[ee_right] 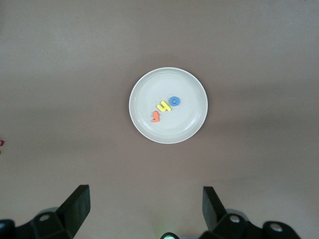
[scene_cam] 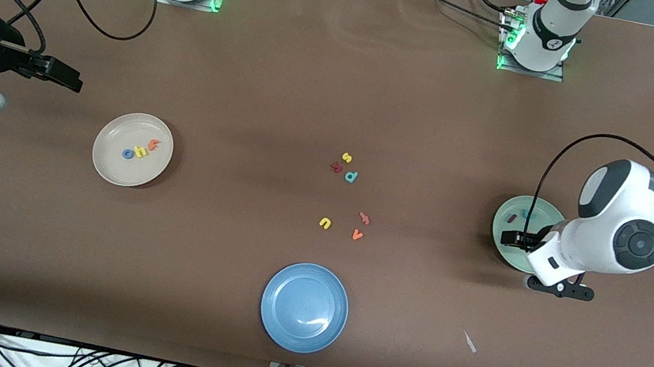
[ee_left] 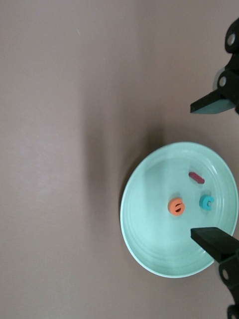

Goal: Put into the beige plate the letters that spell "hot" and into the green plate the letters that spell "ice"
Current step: 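Lower the orange e onto the green plate and open the left gripper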

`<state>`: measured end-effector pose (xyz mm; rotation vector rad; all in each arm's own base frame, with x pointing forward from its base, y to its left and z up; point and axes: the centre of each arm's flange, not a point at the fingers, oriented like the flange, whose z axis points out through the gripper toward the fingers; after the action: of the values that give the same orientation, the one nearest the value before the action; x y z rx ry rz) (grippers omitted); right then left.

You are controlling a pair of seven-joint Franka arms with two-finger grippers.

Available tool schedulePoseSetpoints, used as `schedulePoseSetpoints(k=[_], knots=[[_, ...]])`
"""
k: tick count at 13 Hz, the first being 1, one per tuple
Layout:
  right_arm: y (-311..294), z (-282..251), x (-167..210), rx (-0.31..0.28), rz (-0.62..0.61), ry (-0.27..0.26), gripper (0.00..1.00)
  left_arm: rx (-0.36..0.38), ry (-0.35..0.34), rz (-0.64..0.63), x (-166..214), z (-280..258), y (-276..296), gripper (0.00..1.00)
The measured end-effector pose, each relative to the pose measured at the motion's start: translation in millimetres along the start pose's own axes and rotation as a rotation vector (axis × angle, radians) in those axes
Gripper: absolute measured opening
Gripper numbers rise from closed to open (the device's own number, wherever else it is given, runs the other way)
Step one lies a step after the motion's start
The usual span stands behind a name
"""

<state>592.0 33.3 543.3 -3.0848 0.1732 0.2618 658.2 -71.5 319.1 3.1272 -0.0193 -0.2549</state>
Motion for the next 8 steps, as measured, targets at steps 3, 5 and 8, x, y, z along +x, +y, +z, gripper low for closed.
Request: schedulePoseSetpoints(k=[3,5,8], knots=[[0,0,0,0.000,0.000,0.000,1.00,-0.006,0.014,-0.026,-4,-12,26,1.00],[0,0,0,0.000,0.000,0.000,1.00,-0.002,0.016,-0.034,-7,-12,49,1.00],[0,0,0,0.000,0.000,0.000,1.00,-0.002,0.036,-0.042,-5,-23,51,1.00]])
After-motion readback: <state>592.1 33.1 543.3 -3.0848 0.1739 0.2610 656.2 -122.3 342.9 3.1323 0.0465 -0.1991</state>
